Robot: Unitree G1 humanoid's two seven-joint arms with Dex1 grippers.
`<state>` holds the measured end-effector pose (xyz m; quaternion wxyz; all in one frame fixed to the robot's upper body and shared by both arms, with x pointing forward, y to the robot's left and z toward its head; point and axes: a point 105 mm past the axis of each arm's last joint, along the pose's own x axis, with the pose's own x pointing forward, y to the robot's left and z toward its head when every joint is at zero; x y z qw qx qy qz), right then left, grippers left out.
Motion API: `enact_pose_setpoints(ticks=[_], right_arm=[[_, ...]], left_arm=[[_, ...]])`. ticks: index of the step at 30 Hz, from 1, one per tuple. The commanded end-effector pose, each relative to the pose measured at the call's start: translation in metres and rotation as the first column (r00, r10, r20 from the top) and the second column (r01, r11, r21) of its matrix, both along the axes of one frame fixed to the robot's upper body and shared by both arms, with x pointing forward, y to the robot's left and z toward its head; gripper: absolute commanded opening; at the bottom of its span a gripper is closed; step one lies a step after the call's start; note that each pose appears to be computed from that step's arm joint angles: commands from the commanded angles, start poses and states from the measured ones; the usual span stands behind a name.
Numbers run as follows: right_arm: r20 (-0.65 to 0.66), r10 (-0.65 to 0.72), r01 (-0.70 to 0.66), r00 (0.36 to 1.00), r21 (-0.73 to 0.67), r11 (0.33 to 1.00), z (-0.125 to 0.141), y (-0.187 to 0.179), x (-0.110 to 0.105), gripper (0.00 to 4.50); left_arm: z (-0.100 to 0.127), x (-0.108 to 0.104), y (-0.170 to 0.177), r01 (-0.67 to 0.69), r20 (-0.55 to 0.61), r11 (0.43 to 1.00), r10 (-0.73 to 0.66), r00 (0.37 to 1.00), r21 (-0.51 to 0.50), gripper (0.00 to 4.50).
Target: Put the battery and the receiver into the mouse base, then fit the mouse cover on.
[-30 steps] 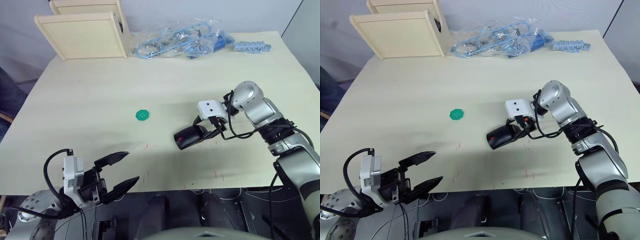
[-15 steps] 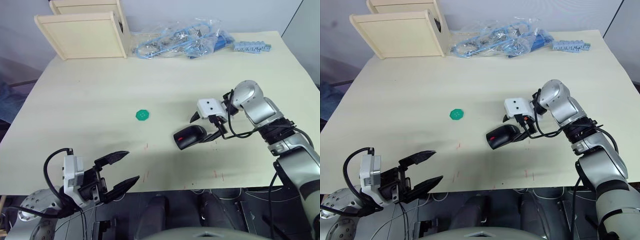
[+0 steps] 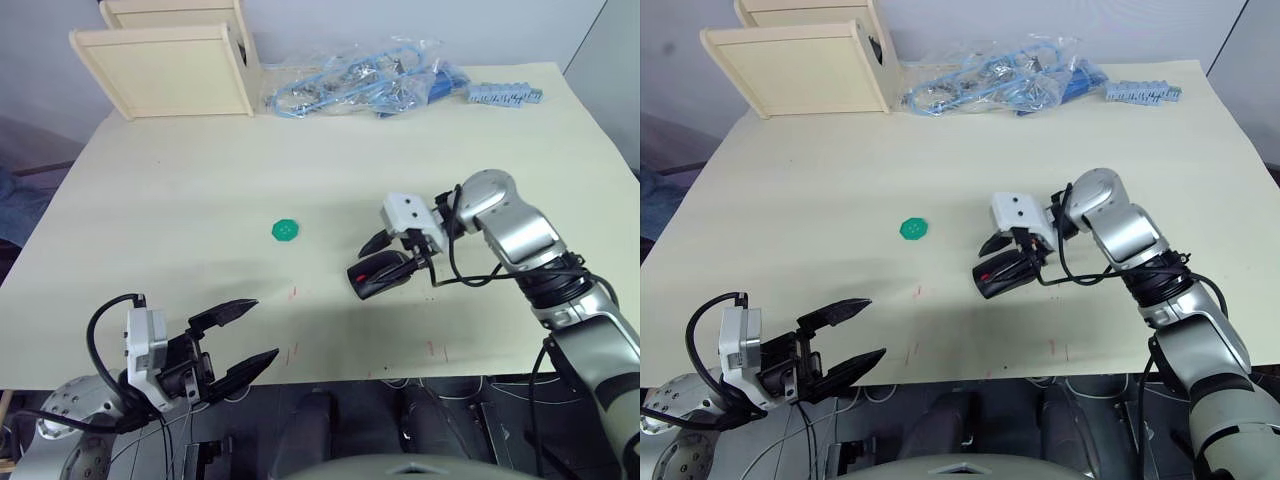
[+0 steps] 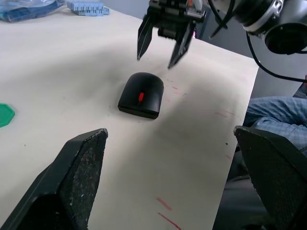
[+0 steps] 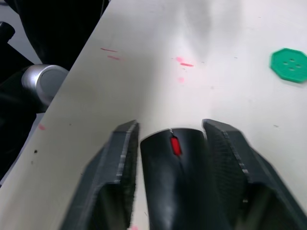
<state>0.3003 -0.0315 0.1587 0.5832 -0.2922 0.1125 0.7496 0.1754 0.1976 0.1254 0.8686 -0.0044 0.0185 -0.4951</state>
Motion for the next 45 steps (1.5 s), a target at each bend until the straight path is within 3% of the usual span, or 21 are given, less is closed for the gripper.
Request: enact_pose_setpoints(ticks=[1, 17, 45], right_arm=[[0.051, 0.019, -0.019, 0.999, -0.001, 1.000, 0.005, 0.008, -0.004, 2.27], [0.115, -0.015, 0.026, 0.993, -0.092, 0.995, -0.011, 0.024, 0.011, 2.27], [0.041, -0.058, 0.064, 0.997, -0.163, 0.985, -0.039, 0.012, 0.016, 2.27]], left_arm=[[0.002, -0.001, -0.001, 0.009, 0.014, 1.000, -0.009, 1.000, 0.008, 4.50], [0.001, -0.003, -0.004, 0.005, 0.010, 1.000, -0.005, 1.000, 0.002, 4.50], [0.000, -0.005, -0.004, 0.004, 0.001, 1.000, -0.004, 1.000, -0.001, 4.50]])
